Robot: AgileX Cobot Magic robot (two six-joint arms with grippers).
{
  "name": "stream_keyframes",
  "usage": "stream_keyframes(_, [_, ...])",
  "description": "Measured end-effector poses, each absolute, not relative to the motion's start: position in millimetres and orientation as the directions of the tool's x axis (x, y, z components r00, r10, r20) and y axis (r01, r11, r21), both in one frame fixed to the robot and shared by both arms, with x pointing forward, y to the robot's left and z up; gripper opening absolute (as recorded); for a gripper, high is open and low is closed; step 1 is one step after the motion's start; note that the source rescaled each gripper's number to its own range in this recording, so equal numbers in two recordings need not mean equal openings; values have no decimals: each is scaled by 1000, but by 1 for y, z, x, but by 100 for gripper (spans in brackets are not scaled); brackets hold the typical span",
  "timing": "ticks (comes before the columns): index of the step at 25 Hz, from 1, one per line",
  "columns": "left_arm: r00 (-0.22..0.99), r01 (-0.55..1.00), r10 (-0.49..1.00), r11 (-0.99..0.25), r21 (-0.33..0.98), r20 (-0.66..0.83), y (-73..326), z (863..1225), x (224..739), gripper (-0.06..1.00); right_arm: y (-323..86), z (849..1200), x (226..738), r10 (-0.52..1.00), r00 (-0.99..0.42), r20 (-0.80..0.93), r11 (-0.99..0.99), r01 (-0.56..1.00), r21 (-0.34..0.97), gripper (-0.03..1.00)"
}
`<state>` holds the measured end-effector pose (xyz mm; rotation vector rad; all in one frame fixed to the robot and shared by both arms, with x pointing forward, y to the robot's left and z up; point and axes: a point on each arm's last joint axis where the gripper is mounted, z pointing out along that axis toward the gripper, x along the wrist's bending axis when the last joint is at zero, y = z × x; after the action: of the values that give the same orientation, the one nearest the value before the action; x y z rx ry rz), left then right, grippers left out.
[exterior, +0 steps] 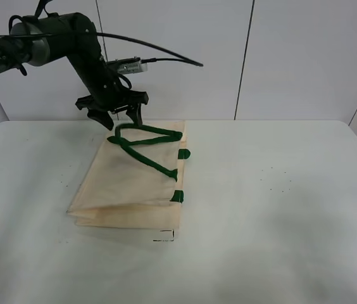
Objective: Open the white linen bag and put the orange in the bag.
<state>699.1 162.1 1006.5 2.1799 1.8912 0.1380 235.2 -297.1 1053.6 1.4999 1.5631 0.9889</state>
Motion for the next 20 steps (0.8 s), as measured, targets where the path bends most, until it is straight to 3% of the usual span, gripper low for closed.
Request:
stream_keyframes(4, [85,967,996,-86,240,15,179,1006,701,94,-297,1054,235,999,-41,-1,18,427,904,100])
stream_keyframes(8, [22,971,1000,-25,239,17,205,1006,707,95,-297,1054,235,999,-41,-1,18,427,904,100])
stream_keyframes(16, [-161,972,986,153,181,32,294,1004,711,95,-297,1054,235,999,-41,-1,18,427,904,100])
stream_keyframes(20, [-169,971,985,160,177,37,307,1003,711,95,-297,1054,235,999,-41,-1,18,427,904,100])
